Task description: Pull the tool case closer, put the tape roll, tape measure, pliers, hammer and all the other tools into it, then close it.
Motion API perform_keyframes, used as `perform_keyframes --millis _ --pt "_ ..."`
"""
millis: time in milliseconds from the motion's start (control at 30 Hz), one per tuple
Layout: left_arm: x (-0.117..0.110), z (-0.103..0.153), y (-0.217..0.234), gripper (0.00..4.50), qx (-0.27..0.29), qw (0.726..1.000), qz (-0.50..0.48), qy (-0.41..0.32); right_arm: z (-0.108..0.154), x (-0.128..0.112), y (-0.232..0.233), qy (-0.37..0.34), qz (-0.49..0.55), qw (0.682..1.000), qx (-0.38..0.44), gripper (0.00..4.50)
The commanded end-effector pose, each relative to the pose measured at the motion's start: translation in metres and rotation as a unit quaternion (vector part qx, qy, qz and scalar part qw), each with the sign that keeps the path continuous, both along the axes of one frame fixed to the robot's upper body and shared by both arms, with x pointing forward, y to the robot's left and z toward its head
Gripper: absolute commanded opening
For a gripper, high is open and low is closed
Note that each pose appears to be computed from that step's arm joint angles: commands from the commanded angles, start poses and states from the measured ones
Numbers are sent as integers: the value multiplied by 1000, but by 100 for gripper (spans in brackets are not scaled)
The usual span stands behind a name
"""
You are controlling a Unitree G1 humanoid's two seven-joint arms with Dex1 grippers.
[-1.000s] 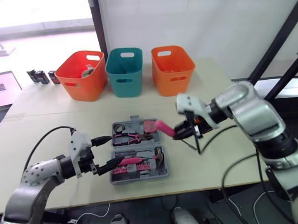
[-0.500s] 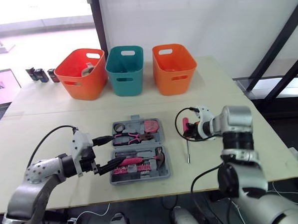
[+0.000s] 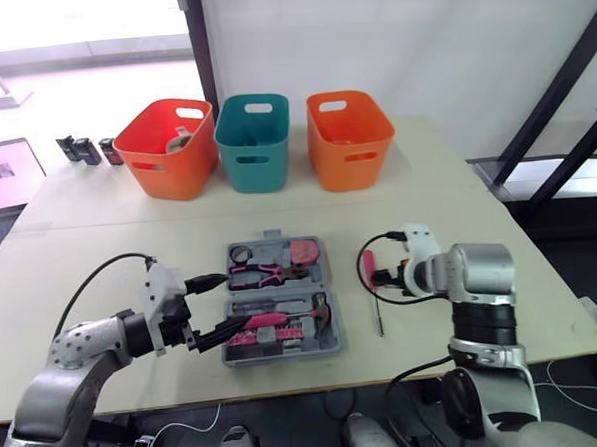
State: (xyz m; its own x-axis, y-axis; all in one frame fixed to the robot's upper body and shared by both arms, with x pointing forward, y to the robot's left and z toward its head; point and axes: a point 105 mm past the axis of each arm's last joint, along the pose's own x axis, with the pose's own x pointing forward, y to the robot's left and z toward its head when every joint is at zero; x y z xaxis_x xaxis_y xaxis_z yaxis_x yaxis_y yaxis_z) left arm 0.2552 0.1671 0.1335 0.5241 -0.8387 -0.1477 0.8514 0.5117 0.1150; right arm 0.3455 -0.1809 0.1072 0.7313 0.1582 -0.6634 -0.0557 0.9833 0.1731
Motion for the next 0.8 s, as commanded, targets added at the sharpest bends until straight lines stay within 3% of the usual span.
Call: perform_keyframes --millis 33,133,233,300,433,567,800 --pt "-1 9 2 450 1 1000 0 -23 43 -21 29 -128 73 989 -17 445" --pt "-1 9 2 450 1 1000 -1 -21 47 -42 52 -182 98 978 -32 445" --pt "-1 9 2 450 1 1000 -2 -20 38 -48 57 -206 79 974 -50 445" --pt "-1 10 1 450 0 1000 -3 -20 28 -45 50 -232 67 964 -114 445" --pt "0 10 0 450 0 1000 -8 -19 2 -37 39 -244 18 958 -152 445" --pt "2 11 -1 450 1 1000 -12 -19 -25 -29 49 -232 8 964 -127 445" --pt "4 13 0 450 5 1000 -12 -22 -47 -16 46 -211 -39 973 -88 445"
